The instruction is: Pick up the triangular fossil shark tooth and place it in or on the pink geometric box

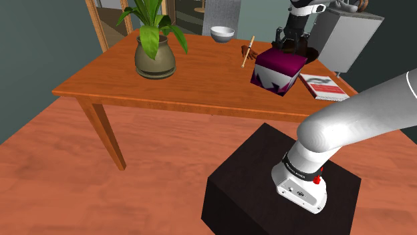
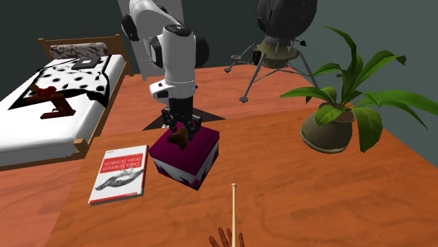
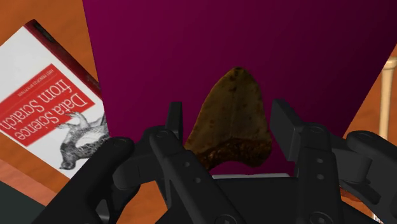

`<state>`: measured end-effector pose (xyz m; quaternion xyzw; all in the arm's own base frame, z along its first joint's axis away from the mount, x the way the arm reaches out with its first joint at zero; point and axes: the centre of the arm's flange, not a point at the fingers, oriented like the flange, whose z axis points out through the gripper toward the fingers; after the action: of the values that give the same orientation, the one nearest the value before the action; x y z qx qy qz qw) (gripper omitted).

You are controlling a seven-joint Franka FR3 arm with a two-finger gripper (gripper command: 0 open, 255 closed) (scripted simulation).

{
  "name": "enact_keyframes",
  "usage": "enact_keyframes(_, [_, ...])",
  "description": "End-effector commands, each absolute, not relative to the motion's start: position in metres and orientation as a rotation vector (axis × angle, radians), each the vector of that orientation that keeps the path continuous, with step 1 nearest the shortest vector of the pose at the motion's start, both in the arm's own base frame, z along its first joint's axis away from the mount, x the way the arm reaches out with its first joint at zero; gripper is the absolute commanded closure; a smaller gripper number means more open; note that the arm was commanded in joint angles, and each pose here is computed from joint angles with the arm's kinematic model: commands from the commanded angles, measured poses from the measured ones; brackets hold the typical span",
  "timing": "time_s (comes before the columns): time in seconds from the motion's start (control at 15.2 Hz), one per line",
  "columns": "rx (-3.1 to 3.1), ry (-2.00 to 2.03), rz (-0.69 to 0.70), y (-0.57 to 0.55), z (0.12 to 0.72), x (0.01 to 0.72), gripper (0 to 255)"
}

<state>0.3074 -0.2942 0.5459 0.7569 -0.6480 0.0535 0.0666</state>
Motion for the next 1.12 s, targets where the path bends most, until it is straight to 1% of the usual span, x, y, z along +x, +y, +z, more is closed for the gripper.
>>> enact_keyframes(0.0, [2.282,-1.954,0.162,-0.294,0.535,0.308,255])
enact_keyframes(0.53, [2.282,-1.954,0.162,-0.294,0.535,0.308,255])
enact_keyframes(0.59, [2.282,-1.954,0.162,-0.294,0.535,0.308,0])
enact_keyframes(0.92, [2.282,-1.954,0.162,-0.294,0.535,0.308,0])
enact_keyframes(1.06, [2.282,-1.954,0.162,-0.29,0.561,0.308,0])
